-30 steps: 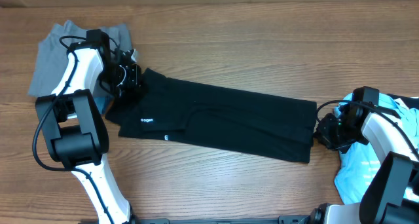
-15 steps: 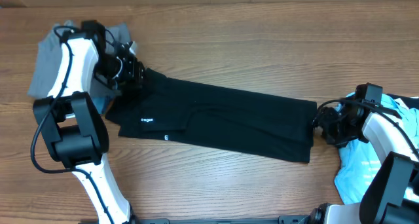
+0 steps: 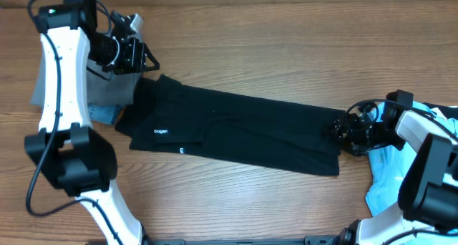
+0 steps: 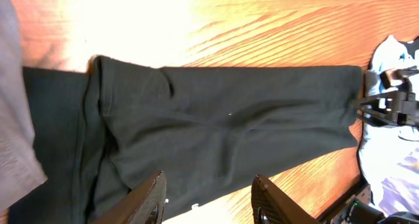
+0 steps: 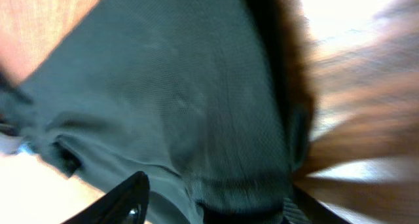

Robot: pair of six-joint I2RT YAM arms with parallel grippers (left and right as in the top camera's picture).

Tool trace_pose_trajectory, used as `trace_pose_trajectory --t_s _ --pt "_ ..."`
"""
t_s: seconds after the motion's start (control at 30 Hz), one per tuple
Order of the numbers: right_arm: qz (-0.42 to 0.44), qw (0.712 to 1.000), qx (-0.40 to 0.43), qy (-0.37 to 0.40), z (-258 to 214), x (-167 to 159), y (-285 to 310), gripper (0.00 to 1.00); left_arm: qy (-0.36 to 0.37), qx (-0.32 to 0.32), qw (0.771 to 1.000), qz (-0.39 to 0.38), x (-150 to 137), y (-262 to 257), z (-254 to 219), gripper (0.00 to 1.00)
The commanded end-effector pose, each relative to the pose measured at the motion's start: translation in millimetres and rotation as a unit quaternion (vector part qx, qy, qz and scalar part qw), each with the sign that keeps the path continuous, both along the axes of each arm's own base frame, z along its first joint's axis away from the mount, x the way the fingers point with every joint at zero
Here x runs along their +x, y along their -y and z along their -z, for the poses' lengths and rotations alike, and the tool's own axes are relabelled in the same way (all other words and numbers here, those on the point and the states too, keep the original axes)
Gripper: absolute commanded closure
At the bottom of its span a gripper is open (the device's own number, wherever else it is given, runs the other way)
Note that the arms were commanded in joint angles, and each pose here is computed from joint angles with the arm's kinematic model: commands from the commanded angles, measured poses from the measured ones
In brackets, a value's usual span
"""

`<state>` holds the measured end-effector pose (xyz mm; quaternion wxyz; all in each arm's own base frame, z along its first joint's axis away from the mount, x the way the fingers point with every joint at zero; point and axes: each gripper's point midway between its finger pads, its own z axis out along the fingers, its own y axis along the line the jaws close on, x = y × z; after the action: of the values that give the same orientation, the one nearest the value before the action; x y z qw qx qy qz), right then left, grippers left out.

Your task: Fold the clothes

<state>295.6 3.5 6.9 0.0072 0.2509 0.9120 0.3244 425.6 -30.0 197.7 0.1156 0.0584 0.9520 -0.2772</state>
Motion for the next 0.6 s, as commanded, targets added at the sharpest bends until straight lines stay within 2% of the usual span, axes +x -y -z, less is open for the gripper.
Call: trace_pose_trajectory --t_s 0.0,0.07,0.1,0.2,0.27,0.4,0.57 --pt "-0.041 0.996 -0.011 -0.075 52.3 -39.1 -6.3 0.43 0.082 0.008 0.996 0.023 -8.6 5.2 -52.7 0.53" --pt "-0.042 0.996 -0.004 -0.076 52.2 -41.0 -8.6 0.48 0.095 0.011 0.995 0.026 -11.8 5.7 -61.4 0.52" --pt "-0.042 0.996 -0.004 -0.078 52.8 -43.0 -9.2 0.53 0.098 0.011 0.995 0.026 -12.8 5.9 -64.0 0.52" --pt "-0.042 0.996 -0.004 -0.082 52.7 -45.0 -9.0 0.76 0.102 0.012 0.994 0.026 -13.9 6.0 -66.7 0.51" --pt "-0.036 0.995 -0.022 -0.088 52.1 -43.8 -0.1 0.87 0.101 0.012 0.994 0.026 -14.0 6.0 -66.7 0.51" --pt "0.0 0.992 -0.073 -0.107 42.8 -39.1 25.7 0.94 0.101 0.012 0.994 0.026 -14.2 6.1 -66.7 0.51" --pt "0.044 0.987 -0.131 -0.082 11.9 -18.9 53.6 0.96 0.1 0.012 0.995 0.026 -14.4 6.1 -66.6 0.51"
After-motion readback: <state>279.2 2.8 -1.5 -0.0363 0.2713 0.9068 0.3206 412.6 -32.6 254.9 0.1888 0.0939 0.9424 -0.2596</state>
